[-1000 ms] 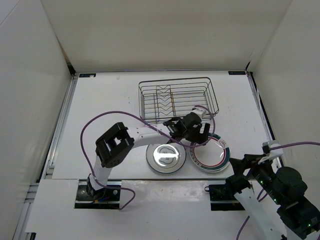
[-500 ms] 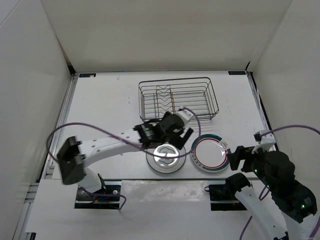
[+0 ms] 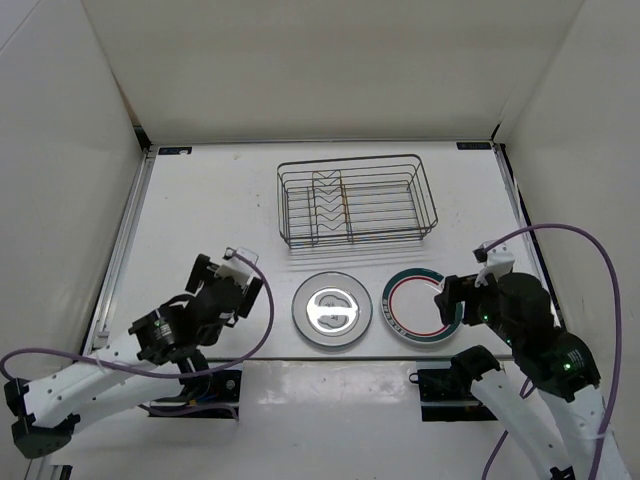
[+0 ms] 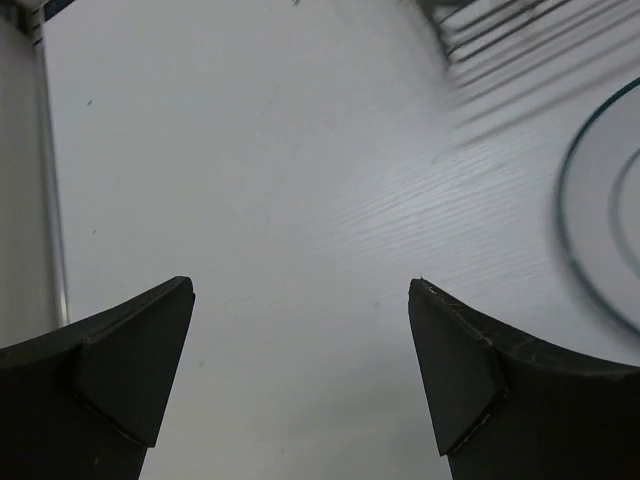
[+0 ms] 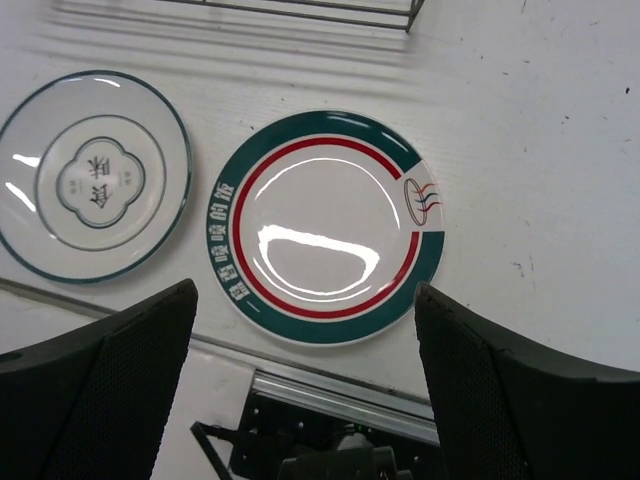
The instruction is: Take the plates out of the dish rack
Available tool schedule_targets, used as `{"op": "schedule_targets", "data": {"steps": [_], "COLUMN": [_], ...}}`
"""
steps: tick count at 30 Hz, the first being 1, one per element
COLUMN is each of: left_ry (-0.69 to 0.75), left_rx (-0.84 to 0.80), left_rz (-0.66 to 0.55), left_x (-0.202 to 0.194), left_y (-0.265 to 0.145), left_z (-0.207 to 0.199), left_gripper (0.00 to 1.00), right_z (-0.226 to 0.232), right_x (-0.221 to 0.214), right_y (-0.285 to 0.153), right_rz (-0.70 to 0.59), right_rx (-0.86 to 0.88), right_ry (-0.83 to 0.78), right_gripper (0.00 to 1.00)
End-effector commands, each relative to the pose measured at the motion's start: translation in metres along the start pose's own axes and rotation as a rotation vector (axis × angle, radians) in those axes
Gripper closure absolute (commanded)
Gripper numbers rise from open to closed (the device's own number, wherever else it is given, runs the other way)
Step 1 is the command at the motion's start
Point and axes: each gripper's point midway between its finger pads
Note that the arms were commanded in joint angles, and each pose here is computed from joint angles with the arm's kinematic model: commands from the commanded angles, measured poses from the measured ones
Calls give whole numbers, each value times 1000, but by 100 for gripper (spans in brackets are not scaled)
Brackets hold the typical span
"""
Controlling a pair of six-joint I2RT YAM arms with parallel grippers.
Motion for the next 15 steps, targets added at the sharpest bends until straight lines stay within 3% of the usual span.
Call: {"op": "schedule_targets", "data": {"steps": [1,5,9,12,15], "left_ry": [33,58,133,105,100], "left_rx": [169,174,231,201,185], "left_rz": [-9,-78,-128,-182,-185], "left_x": [-29,-28,-39,-33,-32], "left_y": [-3,-4,2,6,6], "left_z": [40,45,53,46,43], "left_gripper": [0,0,0,0,0], "right_z": [-10,-12,-24,-28,-18], "right_x": [11,-20,-25,-25,-26], "right_y": [17,40,41,41,44], "right_rz": [-40,64,60,30,26], "right_rx": [-52,-79,-155,-182,-125], "right_ry": [-40,-33,-9,1,1], "right_gripper": [10,10,10,10,10]}}
Point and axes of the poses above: each gripper's point midway between its finger pads, its own y axis out along the fingers, its own z axis along the line the jaws close on, x = y × z, and after that the axes turned 10 degrees about -y, right-handed
